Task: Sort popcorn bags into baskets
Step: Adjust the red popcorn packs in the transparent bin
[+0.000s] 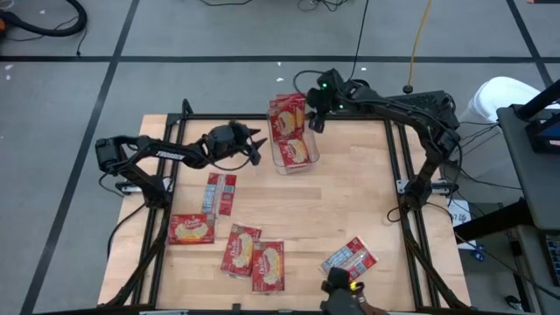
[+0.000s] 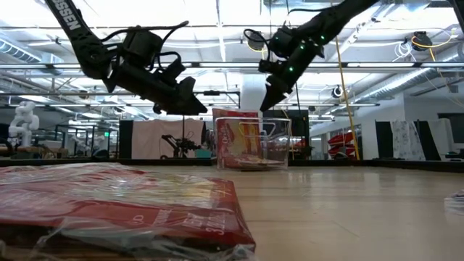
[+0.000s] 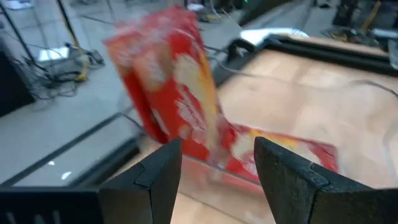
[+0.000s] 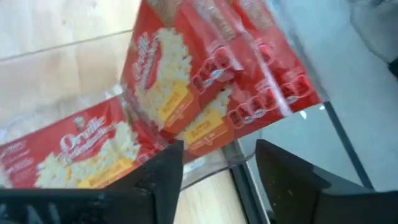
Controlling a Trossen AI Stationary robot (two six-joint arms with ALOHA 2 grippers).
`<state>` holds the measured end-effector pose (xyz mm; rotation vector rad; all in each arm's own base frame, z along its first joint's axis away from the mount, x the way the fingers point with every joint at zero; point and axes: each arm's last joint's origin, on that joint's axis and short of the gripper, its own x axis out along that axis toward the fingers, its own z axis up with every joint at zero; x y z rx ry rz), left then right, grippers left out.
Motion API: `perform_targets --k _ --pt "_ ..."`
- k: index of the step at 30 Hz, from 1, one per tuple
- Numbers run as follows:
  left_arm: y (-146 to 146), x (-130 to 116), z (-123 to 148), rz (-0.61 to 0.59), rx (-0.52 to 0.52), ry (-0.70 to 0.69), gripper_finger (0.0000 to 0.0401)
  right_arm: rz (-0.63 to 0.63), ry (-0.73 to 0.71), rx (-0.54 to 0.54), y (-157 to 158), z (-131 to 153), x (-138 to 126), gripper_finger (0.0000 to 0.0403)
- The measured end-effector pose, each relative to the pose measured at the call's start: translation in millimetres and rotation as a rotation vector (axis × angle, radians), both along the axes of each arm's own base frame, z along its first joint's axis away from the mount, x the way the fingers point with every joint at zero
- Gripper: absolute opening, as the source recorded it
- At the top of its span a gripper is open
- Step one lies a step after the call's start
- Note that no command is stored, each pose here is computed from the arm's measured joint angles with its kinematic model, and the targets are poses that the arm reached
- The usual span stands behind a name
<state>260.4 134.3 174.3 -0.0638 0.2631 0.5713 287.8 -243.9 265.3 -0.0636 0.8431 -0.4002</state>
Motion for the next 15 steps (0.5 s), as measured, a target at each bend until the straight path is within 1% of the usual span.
perform_targets --k 2,5,8,12,15 --pt "6.6 -3.0 1.7 0.025 0.008 -0.016 0.0207 -0.013 -0.043 -0.003 -3.5 -5.9 -5.5 0.0220" --pt "15.5 -7.9 2.1 0.056 0.016 -0.016 0.0207 0.005 -0.140 0.010 -11.4 -15.7 -11.1 0.0252" --pt "22.4 -11.7 1.6 0.064 0.011 -0.020 0.0207 0.013 -0.211 -0.011 -23.1 -23.8 -14.4 0.0287" --pt "25.9 -13.1 0.6 0.034 -0.018 -0.040 0.0207 0.023 -0.319 0.051 -43.3 -35.1 -21.0 0.0326" --pt "24.8 -11.1 -2.9 0.019 -0.029 -0.034 0.0207 0.062 -0.398 0.092 -56.7 -41.1 -26.0 0.0345"
